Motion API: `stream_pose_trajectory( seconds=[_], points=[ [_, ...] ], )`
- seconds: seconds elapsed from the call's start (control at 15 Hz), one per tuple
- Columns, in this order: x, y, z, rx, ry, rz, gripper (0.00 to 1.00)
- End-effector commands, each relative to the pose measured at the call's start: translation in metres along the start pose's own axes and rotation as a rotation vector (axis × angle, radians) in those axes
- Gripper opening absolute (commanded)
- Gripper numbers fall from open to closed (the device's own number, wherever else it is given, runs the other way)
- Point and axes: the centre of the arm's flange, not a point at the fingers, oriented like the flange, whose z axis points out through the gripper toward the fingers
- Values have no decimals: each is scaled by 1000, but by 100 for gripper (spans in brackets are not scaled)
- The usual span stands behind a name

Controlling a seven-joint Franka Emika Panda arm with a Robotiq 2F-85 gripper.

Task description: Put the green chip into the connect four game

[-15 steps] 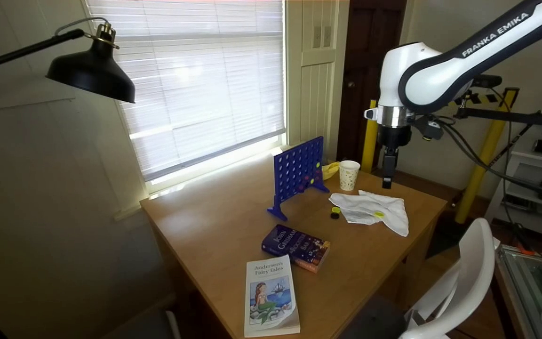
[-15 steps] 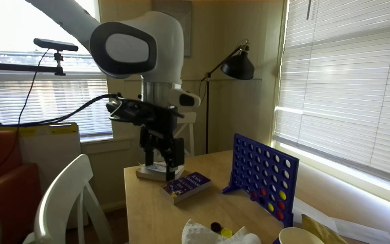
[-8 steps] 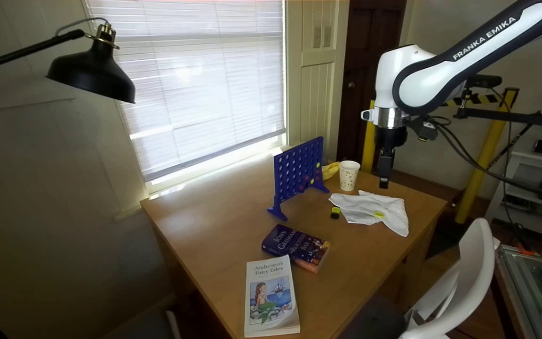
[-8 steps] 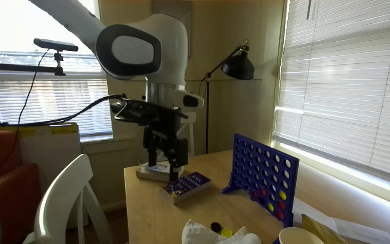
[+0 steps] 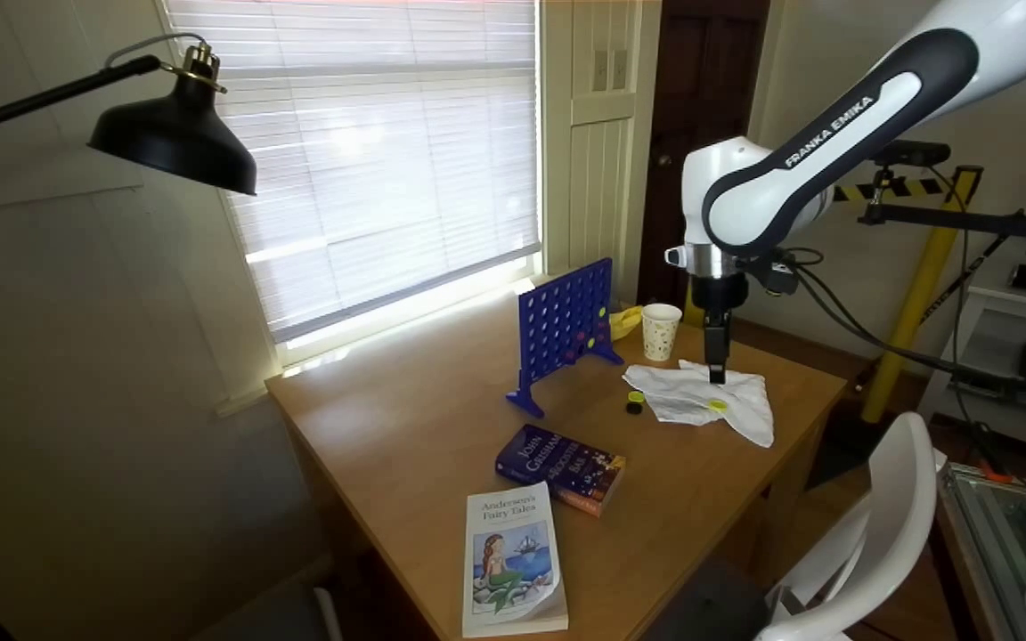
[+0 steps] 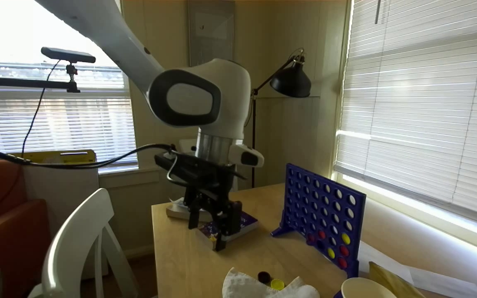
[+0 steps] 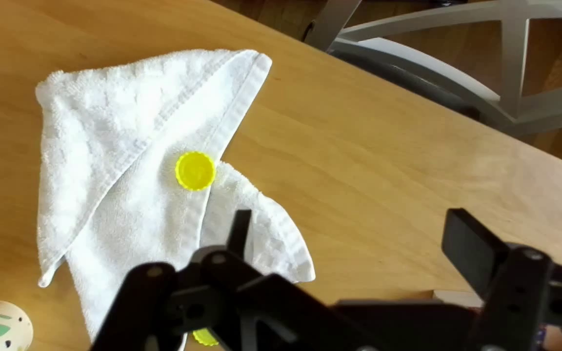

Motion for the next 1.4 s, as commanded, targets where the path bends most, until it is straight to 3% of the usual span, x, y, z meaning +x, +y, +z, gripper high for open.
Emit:
stream_pose_trajectory(
  seconds=[0.0,0.67,1.33],
  points=[
    [38,40,27,27,-11,-41,100],
    [46,106,83,15,34,-73,100],
    [34,103,92,-20,-16,-54,100]
  ],
)
